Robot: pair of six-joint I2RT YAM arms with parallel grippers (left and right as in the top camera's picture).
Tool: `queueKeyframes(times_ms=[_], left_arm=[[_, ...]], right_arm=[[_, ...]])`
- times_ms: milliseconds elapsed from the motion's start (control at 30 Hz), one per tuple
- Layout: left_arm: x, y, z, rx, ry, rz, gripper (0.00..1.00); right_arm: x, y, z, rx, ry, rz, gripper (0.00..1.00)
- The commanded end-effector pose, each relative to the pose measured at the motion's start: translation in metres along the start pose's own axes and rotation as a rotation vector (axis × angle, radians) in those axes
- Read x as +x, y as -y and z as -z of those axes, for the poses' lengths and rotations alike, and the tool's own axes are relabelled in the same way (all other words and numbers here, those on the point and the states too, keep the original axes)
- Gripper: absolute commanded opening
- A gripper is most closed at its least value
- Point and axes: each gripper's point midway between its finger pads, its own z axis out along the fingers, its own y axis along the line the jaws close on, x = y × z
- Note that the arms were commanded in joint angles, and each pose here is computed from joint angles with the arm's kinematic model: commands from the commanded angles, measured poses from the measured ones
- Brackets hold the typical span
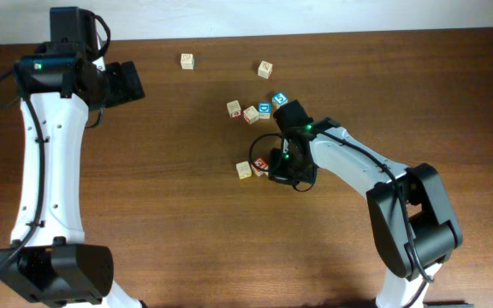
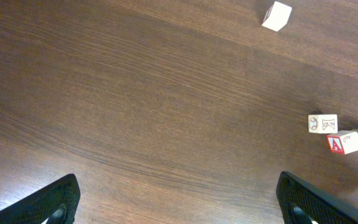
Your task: Rotate 4 blocks
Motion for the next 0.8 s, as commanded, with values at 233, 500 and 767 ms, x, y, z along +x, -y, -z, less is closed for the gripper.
queueKeyframes(times_ms=[233,500,767], left_arm=[[-0.002,0.000,0.004,0.010,0.005,-0.004,0.99],[-0.002,0.000,0.004,0.010,0.005,-0.004,0.99],[-0.001,0.000,0.004,0.010,0.003,-0.001,0.99]], right_arm=[[-0.019,-0.008,0.004,-0.011,0.072,0.003,0.04],[-0.034,-0.031,0.043,-0.044,0.135,0.174,0.04],[-0.081,-0.065,0.051,-0.108,0.322,0.435,0.05]])
